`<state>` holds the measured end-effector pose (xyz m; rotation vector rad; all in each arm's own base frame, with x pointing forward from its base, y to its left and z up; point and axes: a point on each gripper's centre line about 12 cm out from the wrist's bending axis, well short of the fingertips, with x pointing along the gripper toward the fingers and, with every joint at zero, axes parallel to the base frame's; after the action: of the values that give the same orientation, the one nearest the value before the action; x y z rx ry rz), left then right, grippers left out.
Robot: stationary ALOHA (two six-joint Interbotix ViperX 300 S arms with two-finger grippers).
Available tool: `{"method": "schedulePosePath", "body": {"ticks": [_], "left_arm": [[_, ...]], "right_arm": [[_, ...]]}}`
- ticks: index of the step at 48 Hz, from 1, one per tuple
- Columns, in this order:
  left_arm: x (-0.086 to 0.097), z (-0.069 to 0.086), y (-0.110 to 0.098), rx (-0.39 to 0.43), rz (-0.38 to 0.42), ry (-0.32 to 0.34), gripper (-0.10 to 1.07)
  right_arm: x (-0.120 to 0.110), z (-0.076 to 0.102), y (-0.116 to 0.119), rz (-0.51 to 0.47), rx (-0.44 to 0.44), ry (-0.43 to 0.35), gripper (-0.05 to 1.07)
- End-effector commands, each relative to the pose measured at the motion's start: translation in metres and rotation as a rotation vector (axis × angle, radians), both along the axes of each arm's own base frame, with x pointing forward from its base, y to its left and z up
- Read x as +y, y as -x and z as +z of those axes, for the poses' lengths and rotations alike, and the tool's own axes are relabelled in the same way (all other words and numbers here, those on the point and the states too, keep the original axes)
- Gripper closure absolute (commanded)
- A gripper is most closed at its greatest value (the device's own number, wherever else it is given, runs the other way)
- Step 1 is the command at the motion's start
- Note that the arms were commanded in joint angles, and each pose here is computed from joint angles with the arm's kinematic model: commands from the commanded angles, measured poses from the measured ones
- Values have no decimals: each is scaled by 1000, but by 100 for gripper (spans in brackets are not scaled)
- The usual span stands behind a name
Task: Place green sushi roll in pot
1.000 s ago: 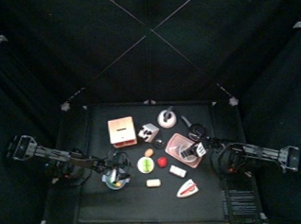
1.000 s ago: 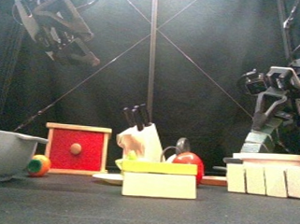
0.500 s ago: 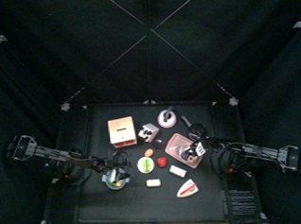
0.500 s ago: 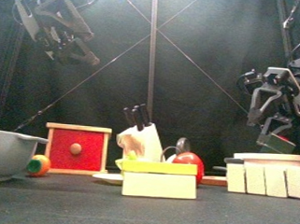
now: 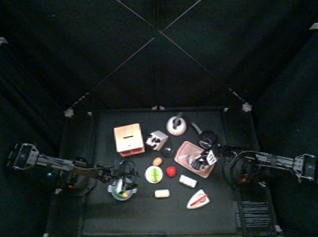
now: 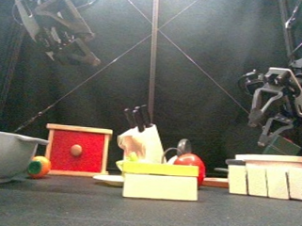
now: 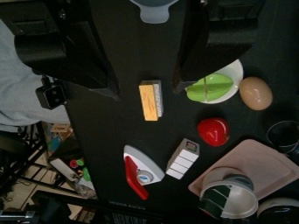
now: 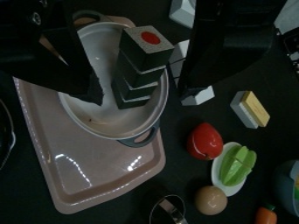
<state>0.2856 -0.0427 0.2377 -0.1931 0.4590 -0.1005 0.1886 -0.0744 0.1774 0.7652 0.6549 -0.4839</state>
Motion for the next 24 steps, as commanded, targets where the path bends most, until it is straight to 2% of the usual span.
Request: {"method": "schedulePosePath", "body": {"ticks": [1, 15, 20, 24], "left_arm": [[0, 6, -2, -18, -2, 3, 11], [0, 6, -2, -19, -1, 1, 11], [0, 5, -2, -17, -1, 1, 11], [0, 5, -1, -18, -2, 3, 11]], "right_arm": [[-2, 8, -5, 4, -19, 18, 5], [-2, 15, -10, 17, -43, 34, 5], [-1, 27, -19, 24, -91, 51, 5], [4, 44, -33, 48, -159, 72, 5]]}}
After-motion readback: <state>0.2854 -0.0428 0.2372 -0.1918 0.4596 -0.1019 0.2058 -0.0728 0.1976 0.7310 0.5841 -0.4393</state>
